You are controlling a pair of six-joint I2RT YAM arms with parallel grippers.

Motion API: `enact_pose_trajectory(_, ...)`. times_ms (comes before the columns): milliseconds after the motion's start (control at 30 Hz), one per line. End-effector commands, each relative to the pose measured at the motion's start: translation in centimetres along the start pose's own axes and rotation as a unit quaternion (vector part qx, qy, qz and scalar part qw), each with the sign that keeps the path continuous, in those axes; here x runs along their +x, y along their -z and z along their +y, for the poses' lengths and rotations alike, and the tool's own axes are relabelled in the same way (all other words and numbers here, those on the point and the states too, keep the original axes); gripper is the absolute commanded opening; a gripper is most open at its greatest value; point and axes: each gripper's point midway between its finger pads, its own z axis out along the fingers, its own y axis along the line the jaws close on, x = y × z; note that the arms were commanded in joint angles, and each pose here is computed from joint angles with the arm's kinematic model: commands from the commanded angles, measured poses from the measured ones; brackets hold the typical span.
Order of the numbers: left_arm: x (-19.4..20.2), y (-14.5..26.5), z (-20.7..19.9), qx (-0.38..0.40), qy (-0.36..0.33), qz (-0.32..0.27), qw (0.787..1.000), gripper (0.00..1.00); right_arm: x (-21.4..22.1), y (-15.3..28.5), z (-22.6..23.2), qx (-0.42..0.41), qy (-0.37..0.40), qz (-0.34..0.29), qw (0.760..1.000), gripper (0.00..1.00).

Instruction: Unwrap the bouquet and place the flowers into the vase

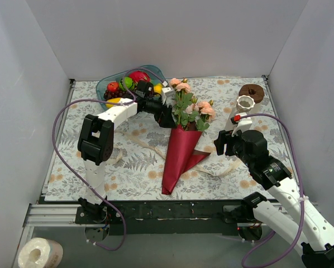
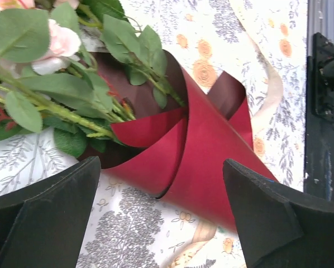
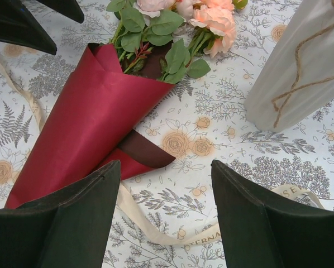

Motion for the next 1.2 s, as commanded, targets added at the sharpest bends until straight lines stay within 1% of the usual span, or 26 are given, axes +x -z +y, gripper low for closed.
enact_pose_trajectory(0,-0.1,0.2,-3.5,0.068,-0.001,0.000,0.998,0.91,-1.5,0.1,0.2,-0.005,0.002,-0.030,1.000,0.73)
enact_pose_trajectory(100,0.9,-0.3,-3.9,0.097,0.005,0.019,0.995,0.91,-1.5,0.1,0.0,0.001,-0.002,-0.031,1.000,0.73)
enact_pose_trajectory(200,2.0,-1.0,-3.1,0.094,0.011,0.037,0.995,0.91,-1.5,0.1,0.1,-0.002,-0.002,-0.030,1.000,0.73)
enact_pose_trajectory(433,1.9,-2.1,-1.6,0.086,-0.003,0.034,0.996,0.91,-1.7,0.3,0.4,-0.012,0.000,-0.036,0.999,0.73)
enact_pose_trajectory(600,2.7,-2.5,-1.9,0.096,0.000,0.048,0.994,0.91,-1.7,0.3,0.2,-0.005,-0.001,-0.034,0.999,0.72)
enact_pose_trajectory(833,3.9,-2.4,-2.4,0.113,-0.001,0.067,0.991,0.86,-1.9,0.2,0.3,-0.005,-0.003,-0.036,0.999,0.72)
enact_pose_trajectory(867,4.0,-2.4,-2.4,0.121,-0.019,0.069,0.990,0.84,-2.0,0.2,0.2,-0.004,-0.005,-0.036,0.999,0.72)
enact_pose_trajectory(900,4.4,-2.4,-2.5,0.129,-0.003,0.079,0.988,0.84,-2.1,0.2,0.3,-0.005,-0.005,-0.037,0.999,0.71)
enact_pose_trajectory(1000,4.7,-2.5,-2.6,0.138,0.001,0.088,0.987,0.82,-2.0,0.1,0.6,-0.012,-0.006,-0.033,0.999,0.71)
enact_pose_trajectory(1067,4.5,-2.6,-2.3,0.134,-0.011,0.083,0.987,0.80,-1.7,0.0,0.5,-0.010,-0.007,-0.027,1.000,0.70)
enact_pose_trajectory(1167,3.9,-2.6,-2.2,0.130,-0.017,0.075,0.989,0.74,-1.5,0.0,0.6,-0.014,-0.010,-0.027,0.999,0.70)
